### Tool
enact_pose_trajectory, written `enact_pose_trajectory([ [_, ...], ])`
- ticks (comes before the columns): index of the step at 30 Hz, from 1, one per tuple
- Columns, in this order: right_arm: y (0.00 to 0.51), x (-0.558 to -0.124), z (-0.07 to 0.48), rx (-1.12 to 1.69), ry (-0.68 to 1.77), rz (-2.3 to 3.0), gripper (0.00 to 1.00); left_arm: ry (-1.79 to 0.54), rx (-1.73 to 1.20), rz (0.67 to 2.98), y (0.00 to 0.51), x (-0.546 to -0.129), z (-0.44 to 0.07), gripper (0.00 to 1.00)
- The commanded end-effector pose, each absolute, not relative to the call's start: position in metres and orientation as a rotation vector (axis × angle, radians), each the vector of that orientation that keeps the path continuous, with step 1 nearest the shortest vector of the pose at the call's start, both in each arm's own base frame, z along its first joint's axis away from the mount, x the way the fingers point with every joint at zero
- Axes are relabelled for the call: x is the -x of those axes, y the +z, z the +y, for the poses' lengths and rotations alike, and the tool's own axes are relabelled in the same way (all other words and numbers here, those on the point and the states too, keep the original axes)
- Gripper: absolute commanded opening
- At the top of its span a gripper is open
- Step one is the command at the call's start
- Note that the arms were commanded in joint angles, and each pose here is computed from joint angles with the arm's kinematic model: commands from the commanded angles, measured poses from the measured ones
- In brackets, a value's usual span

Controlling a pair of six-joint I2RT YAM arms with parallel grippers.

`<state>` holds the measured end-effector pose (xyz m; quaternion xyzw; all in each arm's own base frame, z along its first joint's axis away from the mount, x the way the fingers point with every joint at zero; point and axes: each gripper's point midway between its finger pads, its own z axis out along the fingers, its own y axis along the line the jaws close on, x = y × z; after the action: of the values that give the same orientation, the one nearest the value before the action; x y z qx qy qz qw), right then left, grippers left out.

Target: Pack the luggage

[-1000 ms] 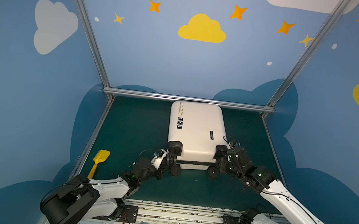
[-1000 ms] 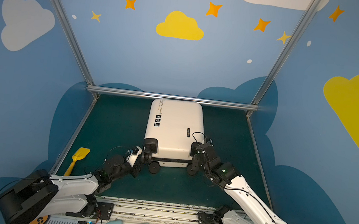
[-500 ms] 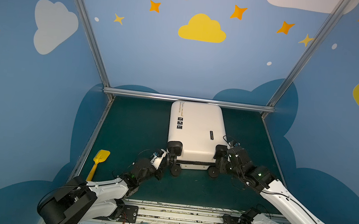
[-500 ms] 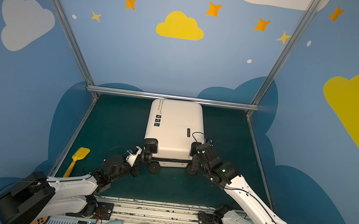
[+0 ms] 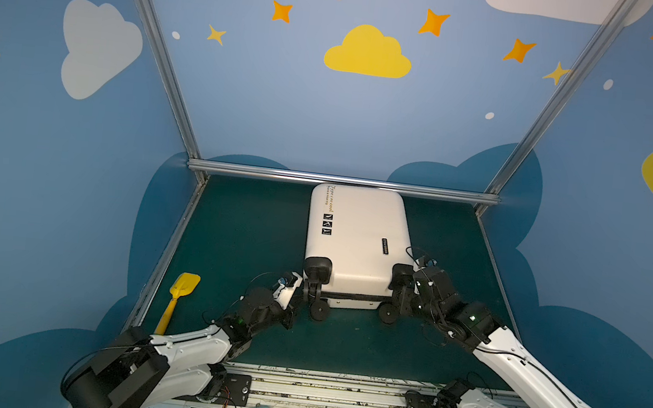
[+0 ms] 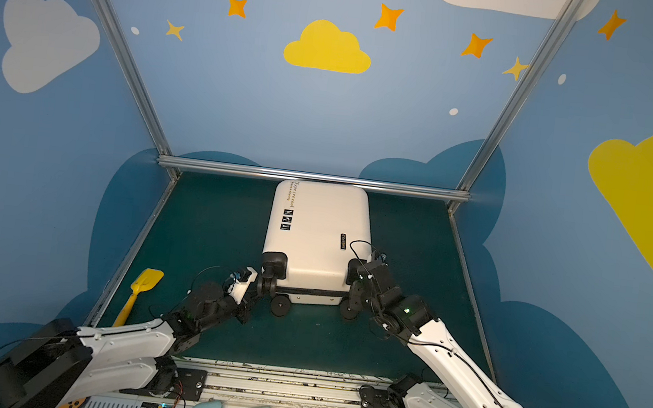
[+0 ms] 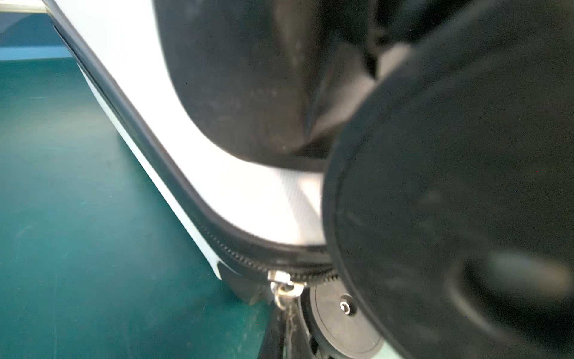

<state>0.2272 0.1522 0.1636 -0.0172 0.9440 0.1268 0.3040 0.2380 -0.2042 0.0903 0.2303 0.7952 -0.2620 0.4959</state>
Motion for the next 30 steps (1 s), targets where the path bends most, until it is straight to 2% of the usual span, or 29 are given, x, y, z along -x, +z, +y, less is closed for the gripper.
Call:
enact_pose_trajectory([
  [1,0.132,-0.212,0.171,0.136,0.403,2.638,0.0,-0.631,-0.563,1.862,0.108,-0.238,-0.203,0.03],
  [12,0.132,-0.214,0.175,0.138,0.415,2.639,0.0,-0.678,-0.567,1.897,0.104,-0.225,-0.202,0.03],
  [30,0.141,-0.218,0.184,0.149,0.456,2.63,0.0,-0.735,-0.809,1.811,0.118,-0.199,-0.244,0.03],
])
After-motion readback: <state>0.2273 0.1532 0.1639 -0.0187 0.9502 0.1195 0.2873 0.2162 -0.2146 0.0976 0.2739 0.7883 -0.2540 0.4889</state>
